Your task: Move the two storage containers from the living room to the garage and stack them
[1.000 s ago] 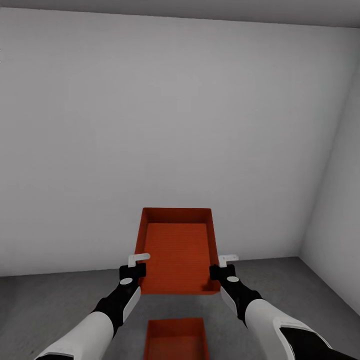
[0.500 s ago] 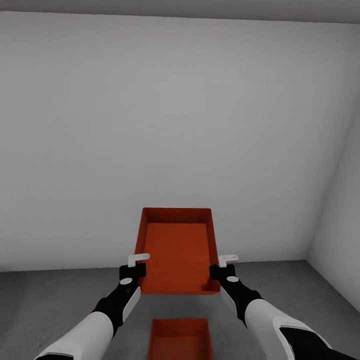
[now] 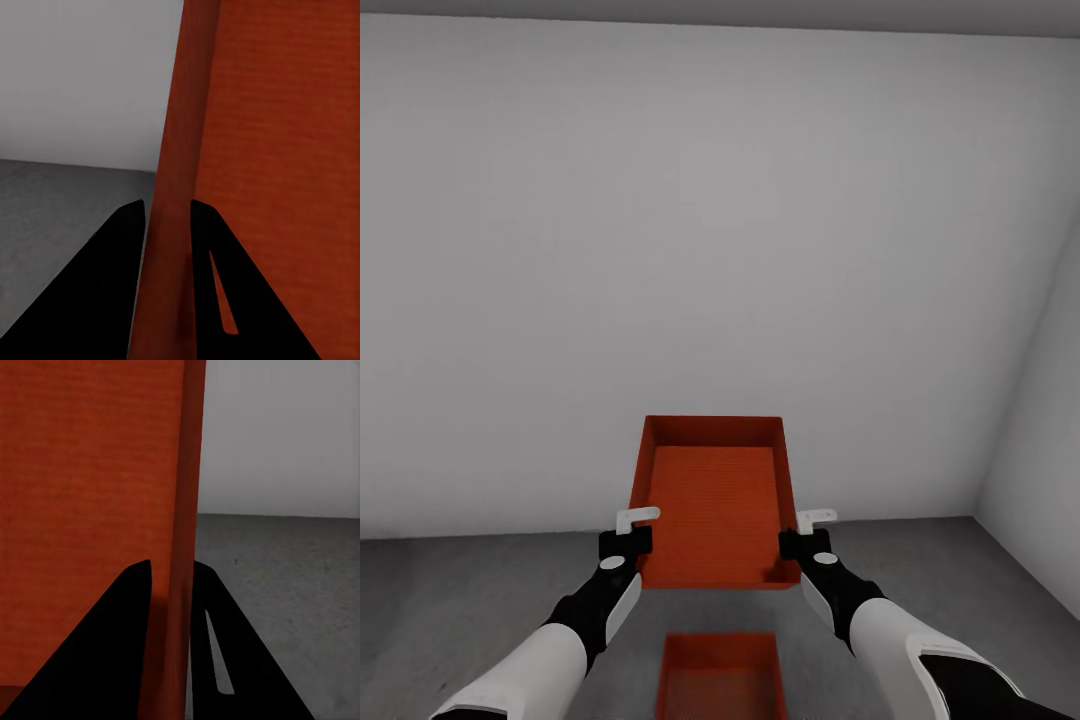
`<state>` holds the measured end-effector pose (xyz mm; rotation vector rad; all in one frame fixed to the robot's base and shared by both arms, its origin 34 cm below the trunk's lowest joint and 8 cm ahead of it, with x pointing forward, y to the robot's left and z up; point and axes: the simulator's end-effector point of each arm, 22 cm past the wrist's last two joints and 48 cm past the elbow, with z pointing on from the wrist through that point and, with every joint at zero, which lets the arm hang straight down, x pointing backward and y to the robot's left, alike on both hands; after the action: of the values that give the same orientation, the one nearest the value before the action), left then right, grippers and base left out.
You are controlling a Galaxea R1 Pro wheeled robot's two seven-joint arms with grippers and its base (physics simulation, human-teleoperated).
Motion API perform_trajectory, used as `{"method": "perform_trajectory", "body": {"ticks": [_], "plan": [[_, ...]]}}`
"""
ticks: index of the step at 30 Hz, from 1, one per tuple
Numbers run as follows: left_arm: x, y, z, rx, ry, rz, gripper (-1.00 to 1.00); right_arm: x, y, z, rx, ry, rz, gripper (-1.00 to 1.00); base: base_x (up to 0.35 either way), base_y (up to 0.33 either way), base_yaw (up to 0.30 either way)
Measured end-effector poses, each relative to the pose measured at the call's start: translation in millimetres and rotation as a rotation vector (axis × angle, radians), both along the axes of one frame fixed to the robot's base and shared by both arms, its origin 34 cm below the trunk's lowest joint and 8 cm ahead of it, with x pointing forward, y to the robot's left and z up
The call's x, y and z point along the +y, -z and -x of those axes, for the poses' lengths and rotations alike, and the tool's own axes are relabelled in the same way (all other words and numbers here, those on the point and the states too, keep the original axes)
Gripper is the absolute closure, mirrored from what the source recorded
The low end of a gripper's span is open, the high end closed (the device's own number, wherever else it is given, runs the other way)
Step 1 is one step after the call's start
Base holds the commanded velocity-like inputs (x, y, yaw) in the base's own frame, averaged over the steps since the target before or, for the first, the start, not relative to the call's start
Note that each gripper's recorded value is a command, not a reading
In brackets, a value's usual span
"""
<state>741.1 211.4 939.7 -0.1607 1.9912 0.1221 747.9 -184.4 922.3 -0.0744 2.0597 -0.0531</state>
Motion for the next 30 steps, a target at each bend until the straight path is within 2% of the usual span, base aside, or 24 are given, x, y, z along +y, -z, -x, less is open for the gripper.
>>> {"method": "perform_trajectory", "body": {"ticks": [30], "plan": [[0, 30, 3, 0.051, 0.002, -0.002, 1.00, 0, 31, 4, 0.050, 0.002, -0.001, 1.00, 0.000, 0.000, 0.000]]}}
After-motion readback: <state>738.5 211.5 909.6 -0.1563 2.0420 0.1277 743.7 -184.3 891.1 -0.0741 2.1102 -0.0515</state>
